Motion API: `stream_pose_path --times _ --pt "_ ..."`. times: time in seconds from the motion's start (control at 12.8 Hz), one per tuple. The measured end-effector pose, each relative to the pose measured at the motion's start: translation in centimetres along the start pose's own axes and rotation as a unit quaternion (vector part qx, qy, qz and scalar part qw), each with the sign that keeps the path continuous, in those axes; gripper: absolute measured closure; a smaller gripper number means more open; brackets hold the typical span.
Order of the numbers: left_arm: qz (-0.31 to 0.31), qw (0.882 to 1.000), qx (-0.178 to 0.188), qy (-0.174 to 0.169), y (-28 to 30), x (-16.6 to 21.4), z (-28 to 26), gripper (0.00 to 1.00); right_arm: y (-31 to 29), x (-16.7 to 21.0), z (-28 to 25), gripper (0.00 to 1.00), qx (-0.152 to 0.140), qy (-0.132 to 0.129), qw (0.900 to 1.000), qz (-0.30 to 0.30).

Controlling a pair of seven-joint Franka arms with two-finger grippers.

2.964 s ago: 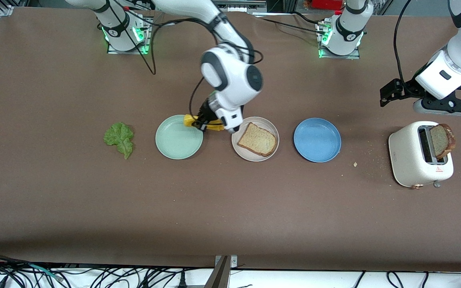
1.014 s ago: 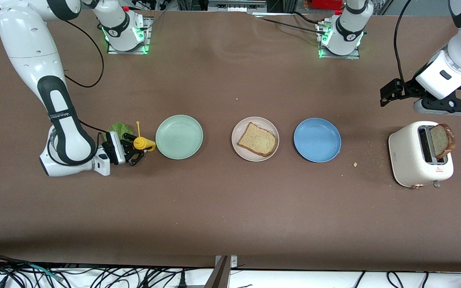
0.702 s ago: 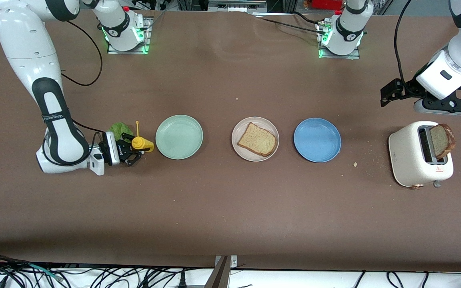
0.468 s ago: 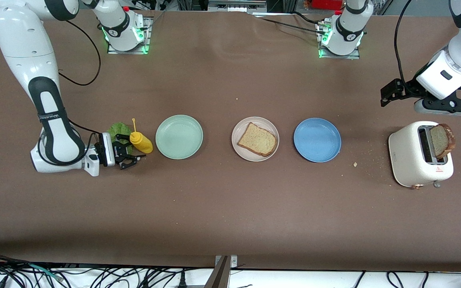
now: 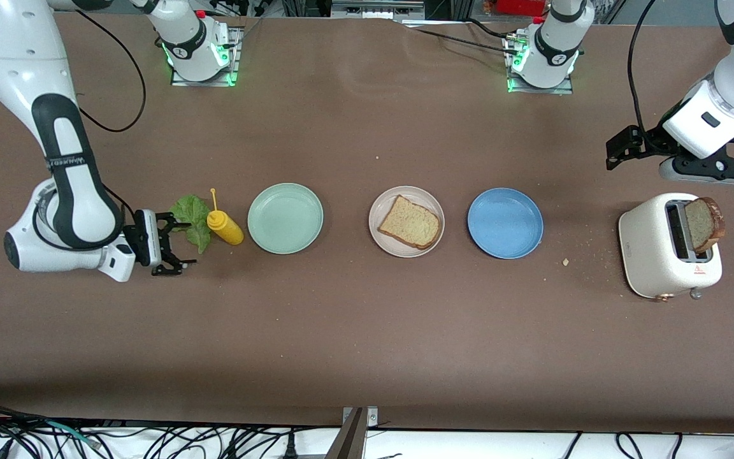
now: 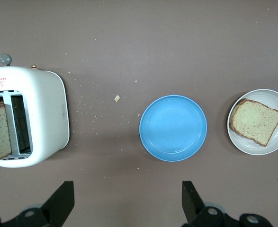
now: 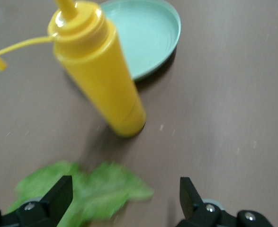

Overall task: Make sandwich in beige plate with both arms
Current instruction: 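Grasp the green lettuce leaf with the right gripper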

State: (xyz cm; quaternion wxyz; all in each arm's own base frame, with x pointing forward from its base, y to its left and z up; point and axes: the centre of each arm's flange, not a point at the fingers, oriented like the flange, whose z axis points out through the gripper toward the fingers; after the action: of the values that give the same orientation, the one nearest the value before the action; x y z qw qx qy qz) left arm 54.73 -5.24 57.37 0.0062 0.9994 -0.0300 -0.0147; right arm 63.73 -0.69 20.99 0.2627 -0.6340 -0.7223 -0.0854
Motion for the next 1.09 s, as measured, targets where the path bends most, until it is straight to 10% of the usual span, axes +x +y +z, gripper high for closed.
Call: stream_pose_path --times 0.78,1.09 --pt "-0.016 1.000 -0.001 -0.004 -1.8 0.2 0.3 0.00 -8.3 -4.6 4.7 0.08 -0.006 -0.069 0.995 0.074" --pt "-0.016 1.000 -0.001 -0.004 -1.8 0.2 0.4 0.00 -8.2 -3.9 3.4 0.59 -0.019 -0.072 0.995 0.061"
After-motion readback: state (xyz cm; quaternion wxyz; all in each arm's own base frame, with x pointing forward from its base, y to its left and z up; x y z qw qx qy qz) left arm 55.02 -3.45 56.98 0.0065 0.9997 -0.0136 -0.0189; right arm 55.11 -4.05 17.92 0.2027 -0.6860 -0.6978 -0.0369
